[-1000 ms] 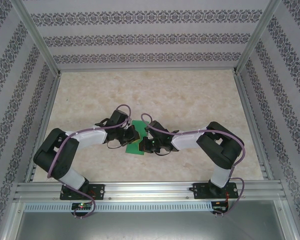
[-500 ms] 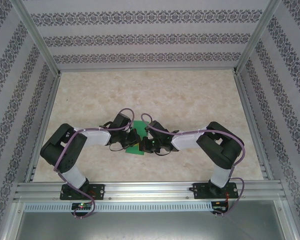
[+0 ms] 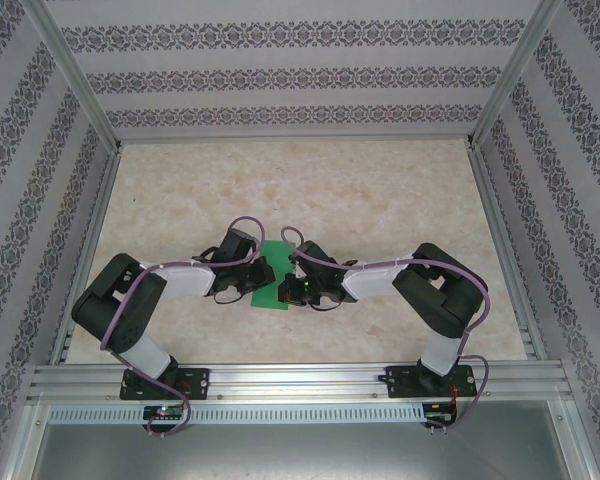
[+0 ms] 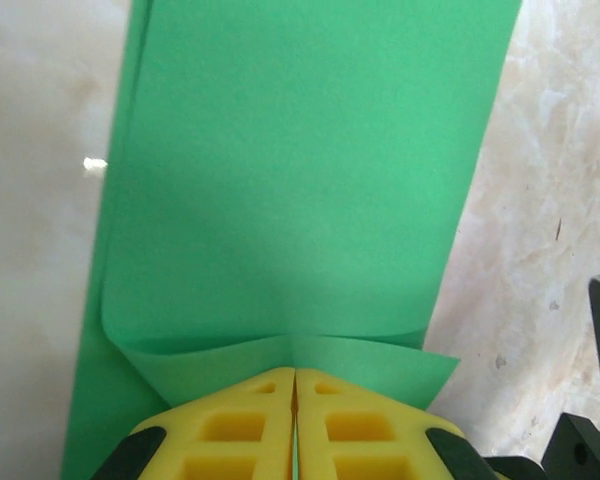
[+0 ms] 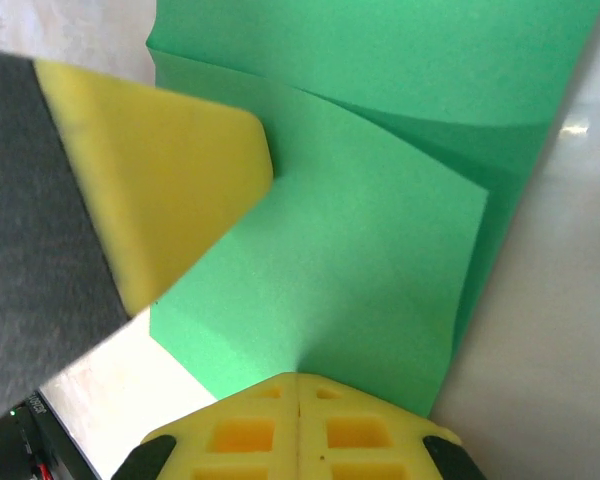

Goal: Fold a paper plane with a square sheet of paper (pick it up from the middle)
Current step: Fold the triangle a second time at the center of the table, then turn over the paper at the center of the table.

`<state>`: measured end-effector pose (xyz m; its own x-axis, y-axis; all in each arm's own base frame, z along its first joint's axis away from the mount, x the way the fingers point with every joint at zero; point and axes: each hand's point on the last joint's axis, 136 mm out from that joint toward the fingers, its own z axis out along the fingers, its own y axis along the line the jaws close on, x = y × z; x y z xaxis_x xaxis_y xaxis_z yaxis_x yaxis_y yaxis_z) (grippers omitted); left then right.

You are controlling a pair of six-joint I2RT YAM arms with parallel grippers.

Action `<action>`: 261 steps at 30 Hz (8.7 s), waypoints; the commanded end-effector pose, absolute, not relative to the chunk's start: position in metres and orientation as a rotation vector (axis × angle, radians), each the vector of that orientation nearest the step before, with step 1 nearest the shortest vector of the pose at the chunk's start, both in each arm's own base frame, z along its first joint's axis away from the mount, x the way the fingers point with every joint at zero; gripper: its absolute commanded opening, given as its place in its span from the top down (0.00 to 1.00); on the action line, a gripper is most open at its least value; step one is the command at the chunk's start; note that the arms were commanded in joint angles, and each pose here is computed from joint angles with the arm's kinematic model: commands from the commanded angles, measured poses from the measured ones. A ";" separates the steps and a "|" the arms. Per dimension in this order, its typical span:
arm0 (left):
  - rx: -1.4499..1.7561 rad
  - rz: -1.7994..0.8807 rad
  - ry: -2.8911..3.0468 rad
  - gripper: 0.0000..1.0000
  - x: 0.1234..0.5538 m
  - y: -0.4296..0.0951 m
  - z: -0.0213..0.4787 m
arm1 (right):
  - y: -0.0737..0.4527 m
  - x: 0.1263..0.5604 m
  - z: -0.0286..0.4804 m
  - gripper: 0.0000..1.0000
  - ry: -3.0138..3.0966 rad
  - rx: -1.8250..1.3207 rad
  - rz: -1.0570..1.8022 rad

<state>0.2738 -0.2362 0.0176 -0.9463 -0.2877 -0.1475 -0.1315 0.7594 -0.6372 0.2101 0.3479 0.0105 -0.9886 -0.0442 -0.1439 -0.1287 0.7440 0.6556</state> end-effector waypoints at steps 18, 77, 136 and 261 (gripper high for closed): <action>-0.358 -0.936 2.661 0.91 0.312 -0.189 0.001 | 0.308 0.183 -0.039 0.99 3.034 -0.147 0.787; -0.207 -1.074 2.847 0.92 0.282 -0.213 -0.007 | 0.370 0.232 0.040 0.92 2.817 -0.235 0.976; -0.447 -0.925 2.932 0.99 0.274 -0.194 -0.017 | 0.372 0.229 0.053 0.91 2.691 -0.087 1.173; -0.249 -0.906 2.941 0.93 0.282 -0.220 0.017 | 0.340 0.263 0.031 0.55 2.668 0.122 1.067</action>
<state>0.2869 -0.2196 0.0229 -0.9801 -0.1983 -0.0069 -0.1572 0.7972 -0.5828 0.2569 0.3270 0.0261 -0.9628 0.1652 -0.2137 -0.0106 0.7673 0.6411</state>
